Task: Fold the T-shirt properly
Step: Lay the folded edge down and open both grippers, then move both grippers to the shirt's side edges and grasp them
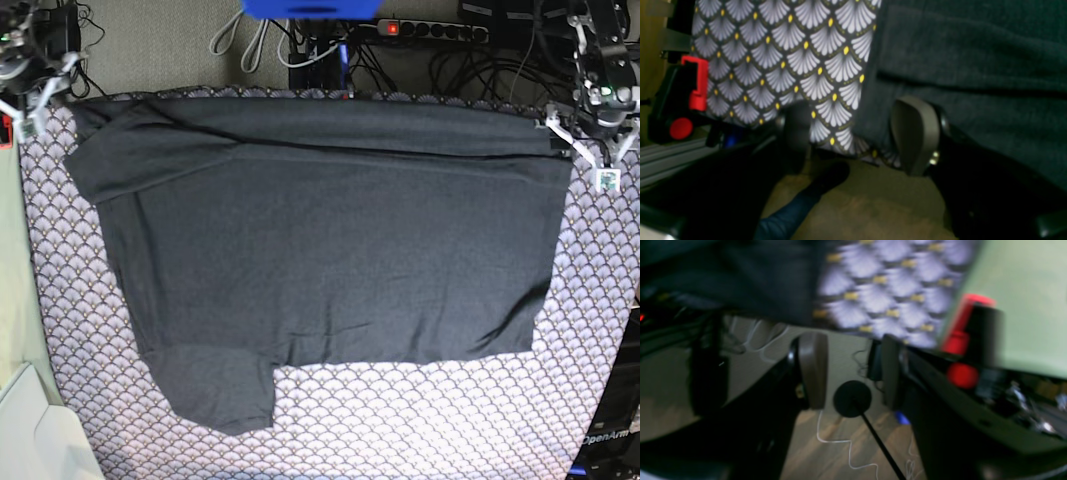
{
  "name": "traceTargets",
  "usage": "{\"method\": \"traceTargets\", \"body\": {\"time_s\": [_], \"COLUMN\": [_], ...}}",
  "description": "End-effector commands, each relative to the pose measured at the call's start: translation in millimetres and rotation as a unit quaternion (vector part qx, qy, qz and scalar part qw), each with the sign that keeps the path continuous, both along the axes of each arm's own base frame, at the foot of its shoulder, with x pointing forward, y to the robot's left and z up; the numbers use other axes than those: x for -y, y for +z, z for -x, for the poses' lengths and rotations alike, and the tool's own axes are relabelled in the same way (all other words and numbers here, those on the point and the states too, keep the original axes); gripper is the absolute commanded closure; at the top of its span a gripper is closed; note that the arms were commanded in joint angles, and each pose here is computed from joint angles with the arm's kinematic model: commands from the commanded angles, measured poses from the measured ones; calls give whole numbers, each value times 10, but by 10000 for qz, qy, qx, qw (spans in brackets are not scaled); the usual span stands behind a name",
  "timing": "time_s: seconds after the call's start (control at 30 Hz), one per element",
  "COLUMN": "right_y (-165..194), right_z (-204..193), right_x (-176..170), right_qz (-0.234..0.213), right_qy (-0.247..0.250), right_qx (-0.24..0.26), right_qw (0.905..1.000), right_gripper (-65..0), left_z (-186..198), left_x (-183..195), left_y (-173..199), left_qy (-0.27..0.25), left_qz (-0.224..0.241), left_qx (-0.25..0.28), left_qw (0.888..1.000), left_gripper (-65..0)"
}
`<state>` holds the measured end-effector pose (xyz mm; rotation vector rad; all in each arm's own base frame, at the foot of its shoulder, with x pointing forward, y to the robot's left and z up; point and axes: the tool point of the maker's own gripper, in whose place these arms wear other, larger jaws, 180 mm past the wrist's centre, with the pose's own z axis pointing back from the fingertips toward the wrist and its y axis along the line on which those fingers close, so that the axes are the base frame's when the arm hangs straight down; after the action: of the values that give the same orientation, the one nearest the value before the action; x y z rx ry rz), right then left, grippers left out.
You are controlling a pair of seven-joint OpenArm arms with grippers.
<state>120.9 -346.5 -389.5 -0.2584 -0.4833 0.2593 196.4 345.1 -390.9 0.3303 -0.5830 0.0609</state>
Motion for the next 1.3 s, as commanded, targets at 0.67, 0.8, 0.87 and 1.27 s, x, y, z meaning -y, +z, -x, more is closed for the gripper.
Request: {"method": "traceTargets", "body": {"time_s": [0.67,0.8,0.87,1.27], "right_y": [821,697,626,546], "right_z": [-1640,-1753,-1766,-1831], "right_x": [-38,-286,-383,-494], "right_qz": [739,741,722,696], "right_qy": [290,465,546,679], "right_qx": [1761,1629,1542,1365], "right_qw": [9812,9828,9839,9858], "right_gripper": [-276,-276,-275,-275], "left_z": [-2069,-2558,-2732,-3204], "left_x": [-205,4,68,260], "left_y": [1253,1180,1147,496], "left_qy": [560,313,225,449], "left_qz": [620,901,959,1534], "left_qx": [2444,2627,2801,2957], "left_qw": [9661,9602,9549,9418], "left_gripper": [-411,-410,-410,-409]}}
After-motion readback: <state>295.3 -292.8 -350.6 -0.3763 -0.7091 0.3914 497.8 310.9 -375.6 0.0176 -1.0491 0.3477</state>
